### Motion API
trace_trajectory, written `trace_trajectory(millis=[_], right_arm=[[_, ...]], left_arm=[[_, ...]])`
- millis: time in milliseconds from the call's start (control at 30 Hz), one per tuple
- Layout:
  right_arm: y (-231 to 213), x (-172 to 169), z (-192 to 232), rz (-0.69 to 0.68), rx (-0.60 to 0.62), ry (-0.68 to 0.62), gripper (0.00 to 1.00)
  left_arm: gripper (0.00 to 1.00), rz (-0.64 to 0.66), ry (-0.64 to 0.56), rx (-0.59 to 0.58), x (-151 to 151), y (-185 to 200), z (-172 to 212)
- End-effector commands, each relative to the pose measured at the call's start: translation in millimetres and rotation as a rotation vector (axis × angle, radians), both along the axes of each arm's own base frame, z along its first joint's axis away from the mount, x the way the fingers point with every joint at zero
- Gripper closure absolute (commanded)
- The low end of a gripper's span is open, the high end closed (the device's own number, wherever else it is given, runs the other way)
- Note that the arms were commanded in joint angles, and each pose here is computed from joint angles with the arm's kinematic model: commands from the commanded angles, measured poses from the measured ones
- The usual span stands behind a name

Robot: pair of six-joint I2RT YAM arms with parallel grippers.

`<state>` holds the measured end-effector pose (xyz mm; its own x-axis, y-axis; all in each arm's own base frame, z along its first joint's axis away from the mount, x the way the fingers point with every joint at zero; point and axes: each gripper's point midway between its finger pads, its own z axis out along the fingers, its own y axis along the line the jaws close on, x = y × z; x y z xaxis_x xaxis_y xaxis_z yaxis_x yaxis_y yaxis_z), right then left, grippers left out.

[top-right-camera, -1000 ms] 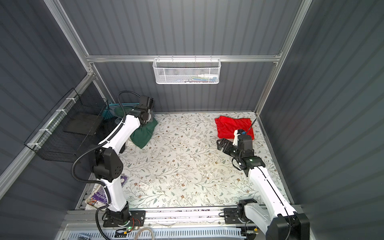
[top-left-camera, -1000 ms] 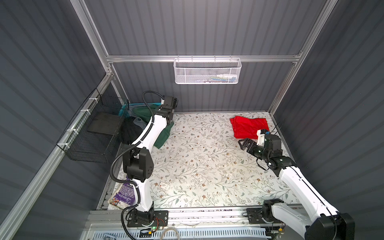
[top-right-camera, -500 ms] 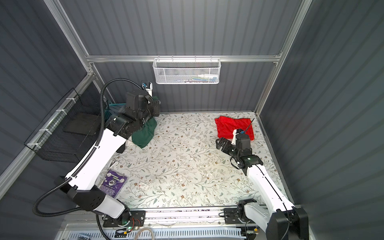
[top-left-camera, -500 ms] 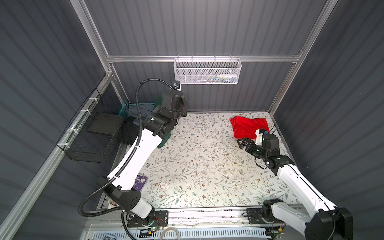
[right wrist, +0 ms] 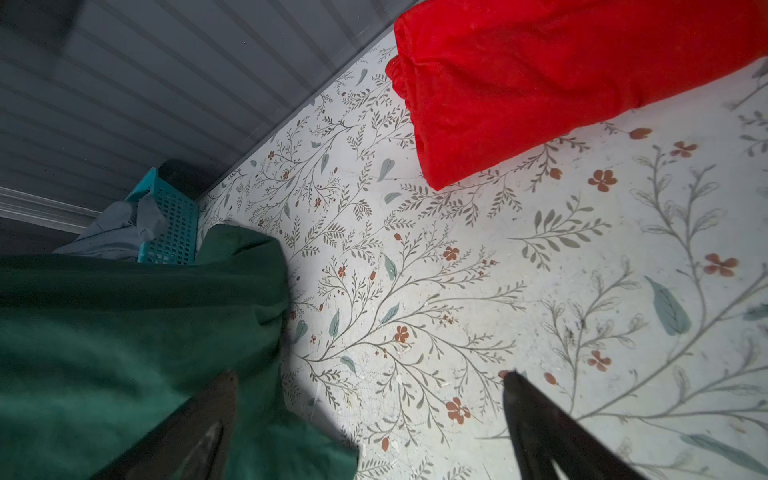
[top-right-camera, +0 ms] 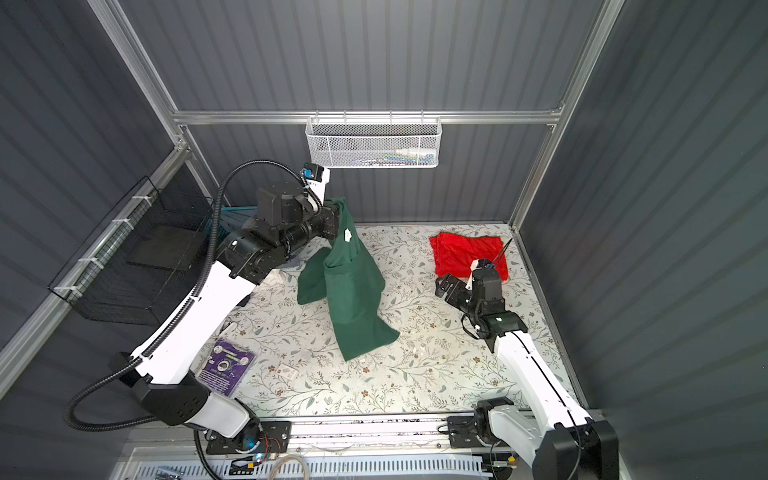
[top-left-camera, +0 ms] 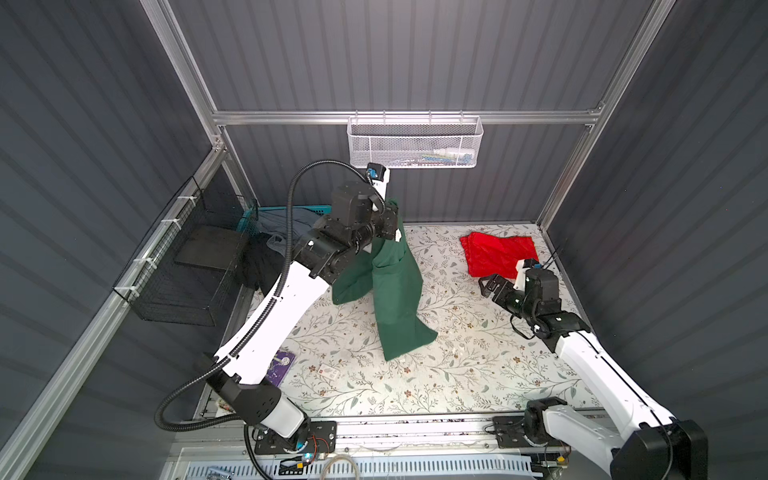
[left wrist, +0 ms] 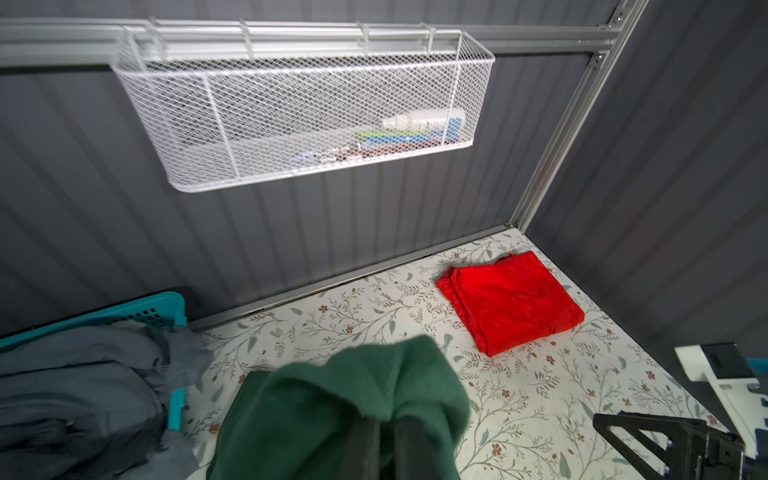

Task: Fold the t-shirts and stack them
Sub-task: 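Lift the green t-shirt with the left gripper and drop it onto the table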

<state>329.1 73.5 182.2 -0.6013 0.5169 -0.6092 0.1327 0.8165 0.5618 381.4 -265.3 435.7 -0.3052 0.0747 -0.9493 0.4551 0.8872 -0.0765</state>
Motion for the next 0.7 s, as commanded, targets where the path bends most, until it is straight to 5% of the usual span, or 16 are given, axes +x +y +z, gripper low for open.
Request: trace_trajectory(millis=[0, 333, 667], right_arm=[[-5.2, -7.9, -10.8, -0.029, -0.013, 0.034, 0.01], [-27.3, -30.8, -28.8, -0.107, -0.097, 0.089, 0.01], [-25.1, -68.4, -67.7, -0.052, -0.196, 0.233, 0.01]], left_arm=[[1.00, -0.079, 0.046, -0.069, 6.6, -28.4, -19.7], [1.00, -0.134, 0.235, -0.072, 41.4, -78.7, -104.1], [1.00, -0.110, 0.303, -0.010, 80.3, -105.8, -156.9]])
